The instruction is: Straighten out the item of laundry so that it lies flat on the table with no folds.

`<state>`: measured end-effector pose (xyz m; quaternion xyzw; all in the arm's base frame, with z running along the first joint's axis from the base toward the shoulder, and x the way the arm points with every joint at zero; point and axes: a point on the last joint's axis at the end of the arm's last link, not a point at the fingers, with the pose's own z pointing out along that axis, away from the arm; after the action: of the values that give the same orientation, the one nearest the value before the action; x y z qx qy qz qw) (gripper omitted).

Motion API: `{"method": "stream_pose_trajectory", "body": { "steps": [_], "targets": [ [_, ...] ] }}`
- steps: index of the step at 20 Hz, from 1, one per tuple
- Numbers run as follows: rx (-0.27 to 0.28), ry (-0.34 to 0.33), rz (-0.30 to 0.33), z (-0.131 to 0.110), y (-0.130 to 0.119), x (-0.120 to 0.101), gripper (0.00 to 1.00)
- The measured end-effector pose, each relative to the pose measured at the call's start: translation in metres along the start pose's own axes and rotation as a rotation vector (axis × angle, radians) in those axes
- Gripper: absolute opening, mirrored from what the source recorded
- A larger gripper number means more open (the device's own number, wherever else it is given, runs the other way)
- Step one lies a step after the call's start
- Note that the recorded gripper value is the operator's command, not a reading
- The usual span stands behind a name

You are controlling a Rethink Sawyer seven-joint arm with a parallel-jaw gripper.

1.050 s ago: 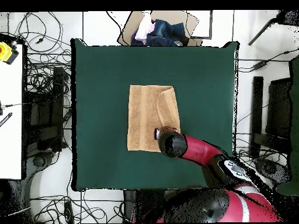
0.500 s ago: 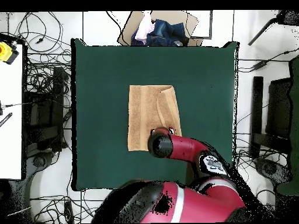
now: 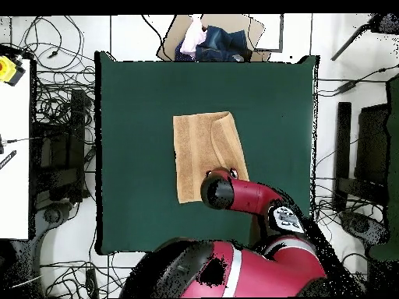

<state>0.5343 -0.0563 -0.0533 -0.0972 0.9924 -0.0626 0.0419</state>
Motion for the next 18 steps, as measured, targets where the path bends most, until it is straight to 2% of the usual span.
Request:
{"method": "stream_pose_trajectory", "body": {
  "steps": [18],
  "targets": [
    [0.03,-0.025,0.055,0.007,-0.044,-0.002,1.0]
  ]
}}
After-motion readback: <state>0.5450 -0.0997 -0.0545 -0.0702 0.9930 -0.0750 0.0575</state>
